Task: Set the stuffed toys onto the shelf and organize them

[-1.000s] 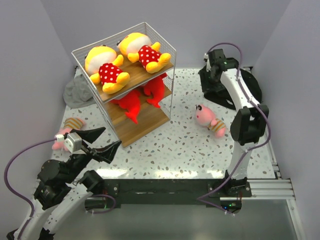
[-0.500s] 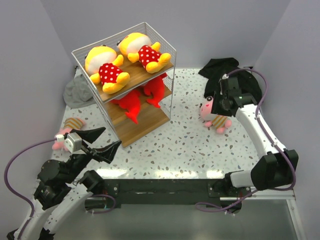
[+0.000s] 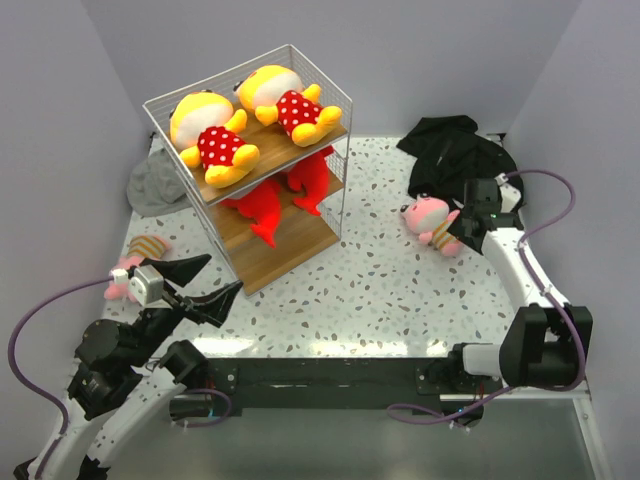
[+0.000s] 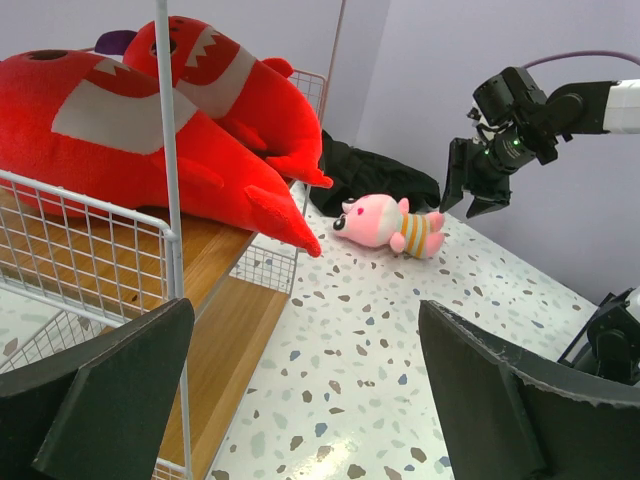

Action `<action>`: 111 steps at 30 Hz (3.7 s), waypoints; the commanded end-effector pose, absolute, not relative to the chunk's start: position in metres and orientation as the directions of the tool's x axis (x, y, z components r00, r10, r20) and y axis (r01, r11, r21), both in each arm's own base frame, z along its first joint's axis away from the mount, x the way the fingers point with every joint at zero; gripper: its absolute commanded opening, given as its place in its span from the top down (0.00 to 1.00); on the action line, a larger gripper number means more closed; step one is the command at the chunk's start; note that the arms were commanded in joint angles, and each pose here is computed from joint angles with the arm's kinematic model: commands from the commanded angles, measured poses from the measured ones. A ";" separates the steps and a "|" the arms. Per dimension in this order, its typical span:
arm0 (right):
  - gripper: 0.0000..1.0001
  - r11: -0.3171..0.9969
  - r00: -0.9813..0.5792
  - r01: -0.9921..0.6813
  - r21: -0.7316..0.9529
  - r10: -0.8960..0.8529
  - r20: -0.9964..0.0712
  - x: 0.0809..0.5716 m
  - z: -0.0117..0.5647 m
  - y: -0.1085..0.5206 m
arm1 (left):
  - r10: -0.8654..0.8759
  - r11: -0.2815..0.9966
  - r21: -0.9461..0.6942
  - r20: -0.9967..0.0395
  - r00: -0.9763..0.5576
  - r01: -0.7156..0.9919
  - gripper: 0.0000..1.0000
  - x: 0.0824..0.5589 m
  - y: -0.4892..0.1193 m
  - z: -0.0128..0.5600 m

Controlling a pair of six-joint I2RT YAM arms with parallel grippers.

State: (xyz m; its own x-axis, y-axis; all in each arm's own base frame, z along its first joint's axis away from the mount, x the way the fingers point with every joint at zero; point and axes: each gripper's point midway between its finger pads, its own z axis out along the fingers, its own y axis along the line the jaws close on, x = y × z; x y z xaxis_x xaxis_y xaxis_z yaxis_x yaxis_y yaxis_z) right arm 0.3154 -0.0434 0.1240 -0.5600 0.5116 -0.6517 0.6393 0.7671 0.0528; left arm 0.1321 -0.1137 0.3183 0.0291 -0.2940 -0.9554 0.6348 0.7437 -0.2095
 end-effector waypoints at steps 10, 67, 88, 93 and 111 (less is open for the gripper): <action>0.41 0.689 -0.395 0.665 0.289 0.653 -0.646 0.352 0.121 -0.058 | -0.376 0.733 -0.227 -0.921 0.104 0.641 0.00 0.119 -0.099 0.336; 1.00 0.658 -0.602 0.141 0.740 0.650 -0.464 0.243 0.143 0.205 | -0.376 0.738 -0.231 -0.921 0.102 0.634 0.00 0.120 -0.098 0.336; 1.00 0.358 -0.279 0.120 0.926 0.907 -0.314 0.319 0.179 0.288 | -0.380 0.733 -0.228 -0.919 0.108 0.641 0.00 0.118 -0.098 0.337; 1.00 0.297 -0.218 0.105 0.949 0.938 -0.270 0.335 0.186 0.302 | -0.381 0.733 -0.228 -0.918 0.109 0.642 0.00 0.118 -0.098 0.337; 0.96 0.292 -0.119 0.206 0.934 0.955 -0.273 0.343 0.141 0.333 | -0.379 0.729 -0.224 -0.919 0.109 0.647 0.00 0.117 -0.099 0.338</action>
